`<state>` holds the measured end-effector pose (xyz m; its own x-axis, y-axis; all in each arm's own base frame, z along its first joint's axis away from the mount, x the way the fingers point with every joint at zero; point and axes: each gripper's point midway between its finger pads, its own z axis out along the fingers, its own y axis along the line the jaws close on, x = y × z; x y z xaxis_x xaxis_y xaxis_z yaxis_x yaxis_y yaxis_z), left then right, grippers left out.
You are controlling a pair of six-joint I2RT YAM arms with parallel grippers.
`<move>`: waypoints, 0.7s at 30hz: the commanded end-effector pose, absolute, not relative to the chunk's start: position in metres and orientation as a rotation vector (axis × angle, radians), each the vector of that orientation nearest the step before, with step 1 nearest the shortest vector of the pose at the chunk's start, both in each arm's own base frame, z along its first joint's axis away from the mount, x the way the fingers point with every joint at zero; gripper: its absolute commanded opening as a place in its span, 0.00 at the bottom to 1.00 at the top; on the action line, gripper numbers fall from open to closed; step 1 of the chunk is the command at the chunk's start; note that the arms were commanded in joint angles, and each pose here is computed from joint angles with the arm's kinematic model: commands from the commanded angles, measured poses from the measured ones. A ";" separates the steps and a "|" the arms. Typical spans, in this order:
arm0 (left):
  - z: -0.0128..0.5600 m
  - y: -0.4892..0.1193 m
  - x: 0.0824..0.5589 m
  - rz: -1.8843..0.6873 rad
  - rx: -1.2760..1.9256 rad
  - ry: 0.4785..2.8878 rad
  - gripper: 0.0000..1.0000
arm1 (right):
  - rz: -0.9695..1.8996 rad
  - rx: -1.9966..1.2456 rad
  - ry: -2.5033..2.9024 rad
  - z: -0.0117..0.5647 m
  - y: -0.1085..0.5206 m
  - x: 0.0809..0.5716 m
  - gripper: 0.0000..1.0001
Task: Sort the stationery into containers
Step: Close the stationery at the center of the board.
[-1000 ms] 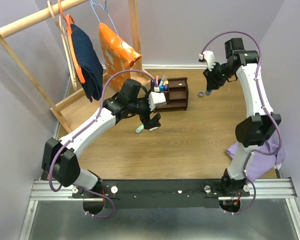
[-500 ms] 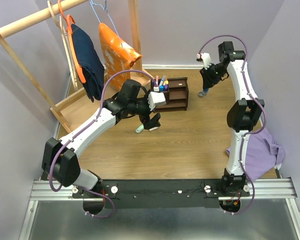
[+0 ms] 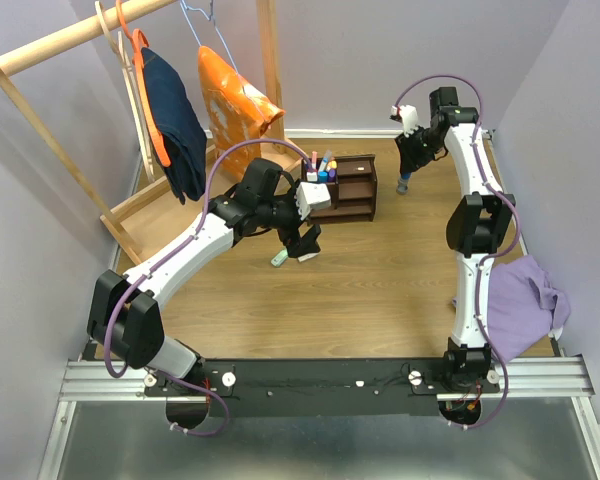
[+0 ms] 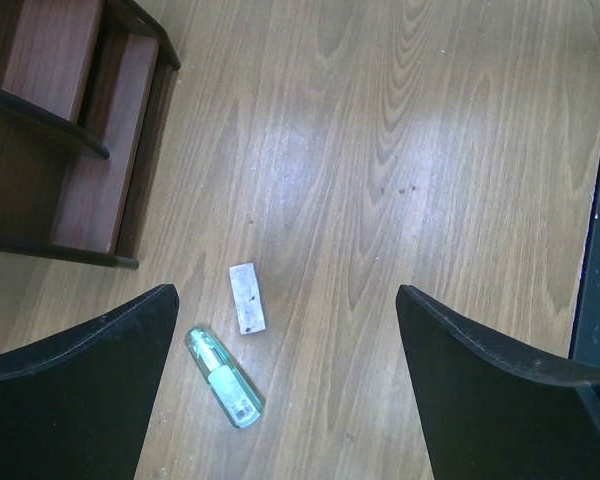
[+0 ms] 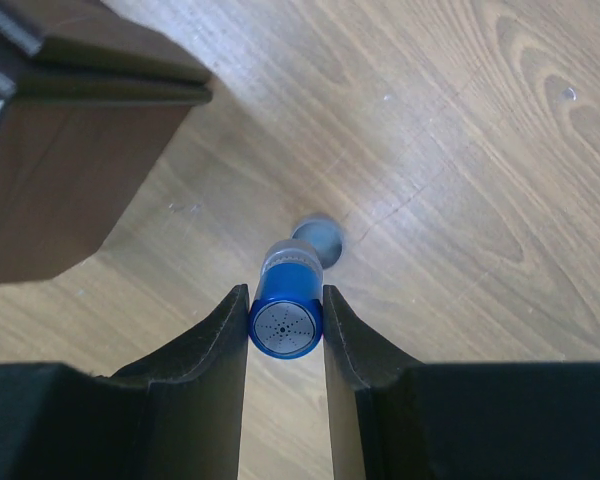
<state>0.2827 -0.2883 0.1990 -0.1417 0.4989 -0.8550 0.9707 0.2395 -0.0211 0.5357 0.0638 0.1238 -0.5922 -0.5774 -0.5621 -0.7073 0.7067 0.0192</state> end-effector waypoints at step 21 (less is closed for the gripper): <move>0.183 -0.286 0.292 -0.797 1.341 1.807 0.99 | 0.289 -0.938 2.398 0.091 0.061 0.561 0.01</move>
<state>0.2886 -0.2849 0.1852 -0.1800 0.5116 -0.8402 0.9650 0.2576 -0.0499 0.5471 0.0617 0.0966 -0.6159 -0.5694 -0.5446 -0.6910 0.7224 0.0262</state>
